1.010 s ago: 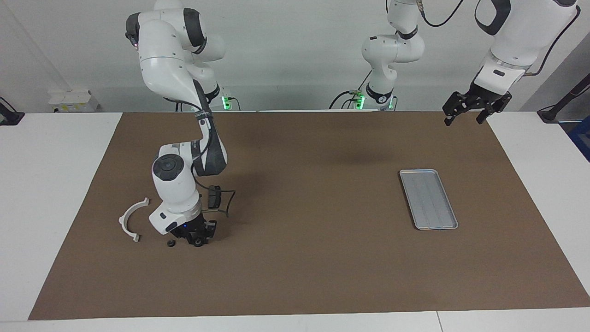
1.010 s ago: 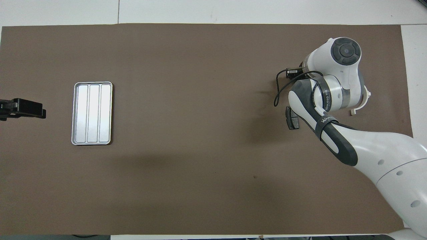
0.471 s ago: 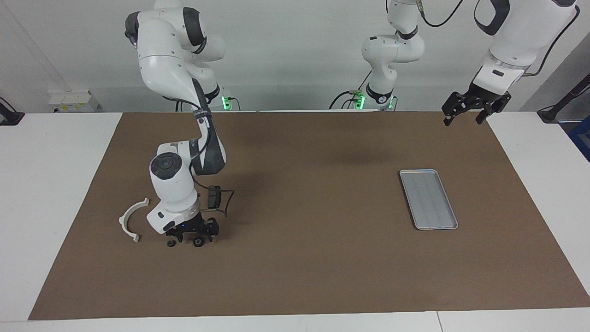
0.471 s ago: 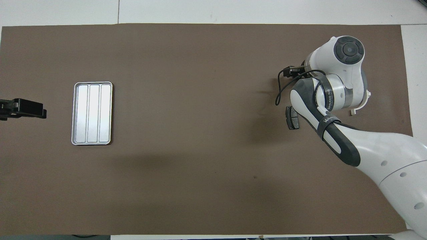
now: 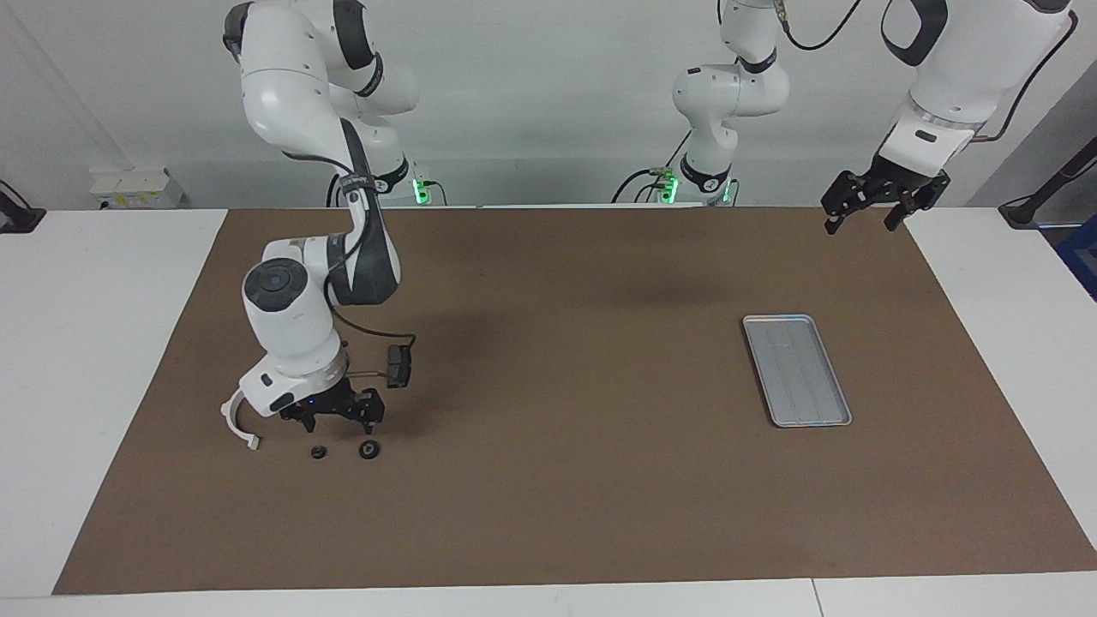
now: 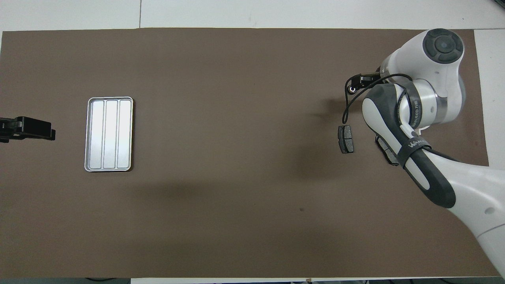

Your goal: Place bearing gear from tray to pile

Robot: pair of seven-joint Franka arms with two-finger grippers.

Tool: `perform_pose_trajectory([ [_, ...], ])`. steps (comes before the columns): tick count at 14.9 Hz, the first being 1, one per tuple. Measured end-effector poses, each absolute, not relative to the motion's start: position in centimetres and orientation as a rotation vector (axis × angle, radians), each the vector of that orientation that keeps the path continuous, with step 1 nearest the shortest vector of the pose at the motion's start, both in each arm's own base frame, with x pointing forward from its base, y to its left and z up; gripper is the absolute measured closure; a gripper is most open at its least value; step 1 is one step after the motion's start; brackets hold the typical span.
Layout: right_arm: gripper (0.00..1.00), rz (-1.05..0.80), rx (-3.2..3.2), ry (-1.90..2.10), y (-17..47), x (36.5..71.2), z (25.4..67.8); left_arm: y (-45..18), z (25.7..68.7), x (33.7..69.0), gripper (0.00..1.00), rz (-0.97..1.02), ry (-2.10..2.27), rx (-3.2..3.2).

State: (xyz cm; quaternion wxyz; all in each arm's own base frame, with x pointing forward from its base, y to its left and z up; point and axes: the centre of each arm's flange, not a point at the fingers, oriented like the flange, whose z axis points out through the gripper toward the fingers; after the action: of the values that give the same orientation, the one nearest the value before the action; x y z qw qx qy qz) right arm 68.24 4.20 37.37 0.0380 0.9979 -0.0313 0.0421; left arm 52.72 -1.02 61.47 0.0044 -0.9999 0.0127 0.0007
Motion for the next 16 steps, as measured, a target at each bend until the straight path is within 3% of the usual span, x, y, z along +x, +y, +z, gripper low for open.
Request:
perform_pose_trajectory([
  [5,0.00,0.052,3.041,-0.117,4.4,62.3,51.3,-1.0,61.5,52.7,0.00,0.002,0.040,-3.133],
  [8,0.00,0.032,3.089,-0.136,5.1,58.3,57.3,-1.1,61.5,52.7,0.00,0.002,0.041,-3.133],
  [12,0.00,-0.039,3.102,-0.026,5.7,54.0,61.7,-1.3,61.5,52.7,0.00,0.002,0.047,-3.132],
  [16,0.00,-0.045,3.099,0.049,6.9,52.5,63.1,-1.5,61.3,52.7,0.00,0.006,0.053,-3.132],
])
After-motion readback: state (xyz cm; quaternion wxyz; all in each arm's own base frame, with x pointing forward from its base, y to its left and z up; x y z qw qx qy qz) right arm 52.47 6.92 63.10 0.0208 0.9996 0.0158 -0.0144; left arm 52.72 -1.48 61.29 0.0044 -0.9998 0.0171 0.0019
